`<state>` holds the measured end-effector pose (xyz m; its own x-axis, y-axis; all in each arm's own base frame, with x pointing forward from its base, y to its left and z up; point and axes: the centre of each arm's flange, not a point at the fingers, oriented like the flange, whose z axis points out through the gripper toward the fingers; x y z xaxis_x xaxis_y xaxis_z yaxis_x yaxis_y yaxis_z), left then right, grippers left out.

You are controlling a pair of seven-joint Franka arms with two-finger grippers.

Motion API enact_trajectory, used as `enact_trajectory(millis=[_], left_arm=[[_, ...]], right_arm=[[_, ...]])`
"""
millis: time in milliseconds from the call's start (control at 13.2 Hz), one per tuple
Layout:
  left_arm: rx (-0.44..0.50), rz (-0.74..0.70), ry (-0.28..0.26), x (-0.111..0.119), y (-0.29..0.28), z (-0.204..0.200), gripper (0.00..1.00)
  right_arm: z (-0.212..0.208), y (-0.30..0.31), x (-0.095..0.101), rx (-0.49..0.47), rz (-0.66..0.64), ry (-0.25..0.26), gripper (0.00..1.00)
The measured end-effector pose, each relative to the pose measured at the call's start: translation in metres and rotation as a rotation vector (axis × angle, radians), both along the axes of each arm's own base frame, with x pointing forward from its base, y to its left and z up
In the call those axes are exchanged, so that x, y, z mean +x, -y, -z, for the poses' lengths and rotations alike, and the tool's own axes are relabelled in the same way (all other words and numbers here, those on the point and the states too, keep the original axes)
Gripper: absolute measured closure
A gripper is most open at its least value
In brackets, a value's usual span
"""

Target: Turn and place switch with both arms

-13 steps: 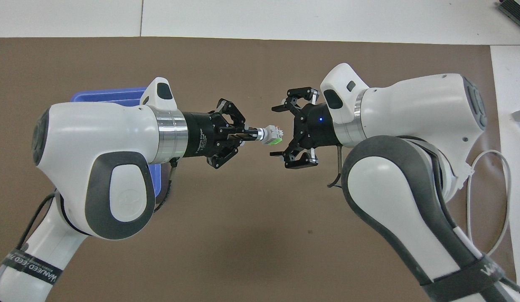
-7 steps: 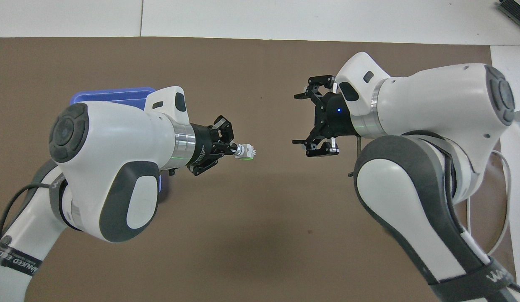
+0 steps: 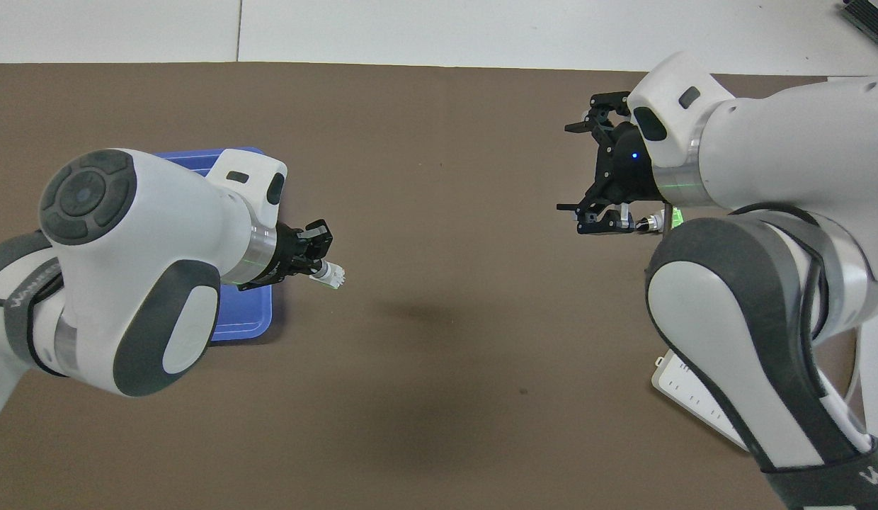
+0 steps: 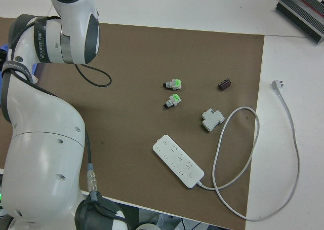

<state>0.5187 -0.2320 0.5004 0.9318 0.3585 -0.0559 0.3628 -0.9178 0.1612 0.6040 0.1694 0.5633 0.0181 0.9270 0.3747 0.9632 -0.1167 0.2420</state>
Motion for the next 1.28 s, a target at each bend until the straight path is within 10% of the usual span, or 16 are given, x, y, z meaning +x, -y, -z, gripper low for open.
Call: enact_trajectory(millis=[302,1058,1284], left_arm=[[0.029,0.182,0.03,0.017,-0.053,0.008,0.89],[0.137,0.394,0.054,0.006,-0.187,0.068,0.89],[0.163,0.413,0.071,0.012,-0.185,0.044,0.59]], right_arm=[[-0.01,0.012,0.007,-0.071,0.035,0.072,0.0],[-0.035,0.072,0.01,0.008,0.477,0.011,0.0],[-0.038,0.124,0.011,0.065,0.739,-0.058,0.0]])
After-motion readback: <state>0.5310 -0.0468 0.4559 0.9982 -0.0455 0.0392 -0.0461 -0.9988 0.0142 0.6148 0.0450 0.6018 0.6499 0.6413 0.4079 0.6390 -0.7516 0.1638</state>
